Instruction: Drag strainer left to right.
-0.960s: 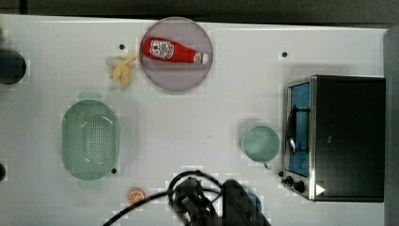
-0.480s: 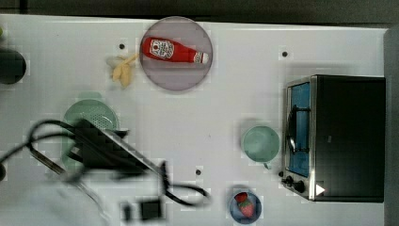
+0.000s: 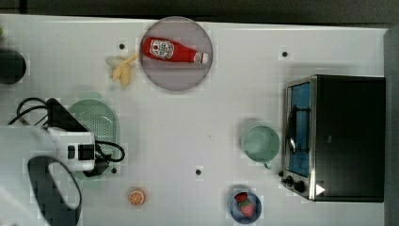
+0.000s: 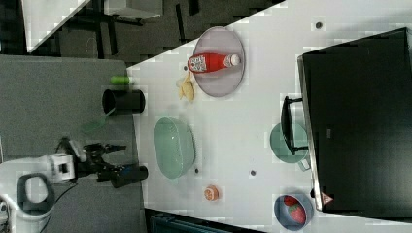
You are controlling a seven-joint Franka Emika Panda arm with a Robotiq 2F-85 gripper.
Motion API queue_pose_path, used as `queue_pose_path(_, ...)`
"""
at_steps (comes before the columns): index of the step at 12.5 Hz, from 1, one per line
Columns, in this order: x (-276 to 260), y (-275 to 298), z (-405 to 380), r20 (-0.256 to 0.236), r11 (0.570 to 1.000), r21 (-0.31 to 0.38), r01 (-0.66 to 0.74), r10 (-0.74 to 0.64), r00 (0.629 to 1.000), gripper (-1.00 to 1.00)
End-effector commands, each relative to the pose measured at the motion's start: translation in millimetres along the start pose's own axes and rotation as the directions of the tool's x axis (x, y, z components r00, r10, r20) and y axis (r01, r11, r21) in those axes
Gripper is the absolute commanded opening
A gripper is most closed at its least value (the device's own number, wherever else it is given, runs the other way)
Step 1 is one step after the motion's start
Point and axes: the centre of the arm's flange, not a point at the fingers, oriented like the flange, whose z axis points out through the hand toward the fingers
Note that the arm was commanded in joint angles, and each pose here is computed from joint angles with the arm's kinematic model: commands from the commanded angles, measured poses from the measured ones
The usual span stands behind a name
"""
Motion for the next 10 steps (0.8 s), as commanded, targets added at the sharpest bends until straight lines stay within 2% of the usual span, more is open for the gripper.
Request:
queue_pose_path(1,-4.9,-23.0,34.0,0.033,0.958,0.031,-0.284,0.283,0.959,1.0)
queue_pose_path(4,-1.2,-43.0,98.4,0.11,0.881,-0.013,-0.473,0.472,0.875,1.0)
queue_pose_path(7,-4.7,-55.0,158.4,0.145,0.799,-0.065,-0.598,0.6,0.786,1.0)
queue_pose_path(10,-10.0,-62.1,208.2,0.149,0.774,-0.066,-0.63,0.632,0.761,1.0)
